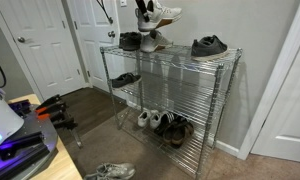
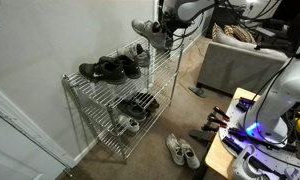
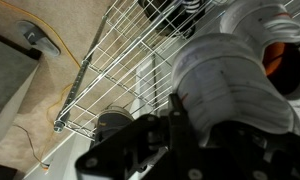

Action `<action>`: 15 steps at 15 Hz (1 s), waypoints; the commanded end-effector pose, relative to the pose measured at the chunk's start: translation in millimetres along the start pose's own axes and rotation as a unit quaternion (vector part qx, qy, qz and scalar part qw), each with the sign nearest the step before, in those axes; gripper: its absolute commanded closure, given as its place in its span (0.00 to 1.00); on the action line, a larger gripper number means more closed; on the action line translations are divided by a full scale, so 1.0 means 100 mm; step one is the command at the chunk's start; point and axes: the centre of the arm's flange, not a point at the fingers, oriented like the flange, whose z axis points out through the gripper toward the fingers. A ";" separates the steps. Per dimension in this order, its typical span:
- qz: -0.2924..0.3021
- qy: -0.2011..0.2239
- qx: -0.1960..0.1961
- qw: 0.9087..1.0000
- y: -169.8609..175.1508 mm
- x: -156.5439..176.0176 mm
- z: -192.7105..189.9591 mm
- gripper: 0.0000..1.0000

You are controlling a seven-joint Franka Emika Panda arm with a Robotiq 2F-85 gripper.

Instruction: Move the shoe

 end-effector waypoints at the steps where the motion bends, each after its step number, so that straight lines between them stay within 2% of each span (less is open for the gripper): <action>1: 0.024 0.008 -0.016 1.000 -0.10 0.19 0.02 0.95; 2: 0.029 0.004 -0.019 0.999 -0.04 0.11 0.10 0.95; 9: 0.050 -0.021 -0.035 0.998 -0.03 0.21 0.48 0.95; 15: 0.045 -0.029 -0.041 0.998 -0.09 0.22 0.62 0.95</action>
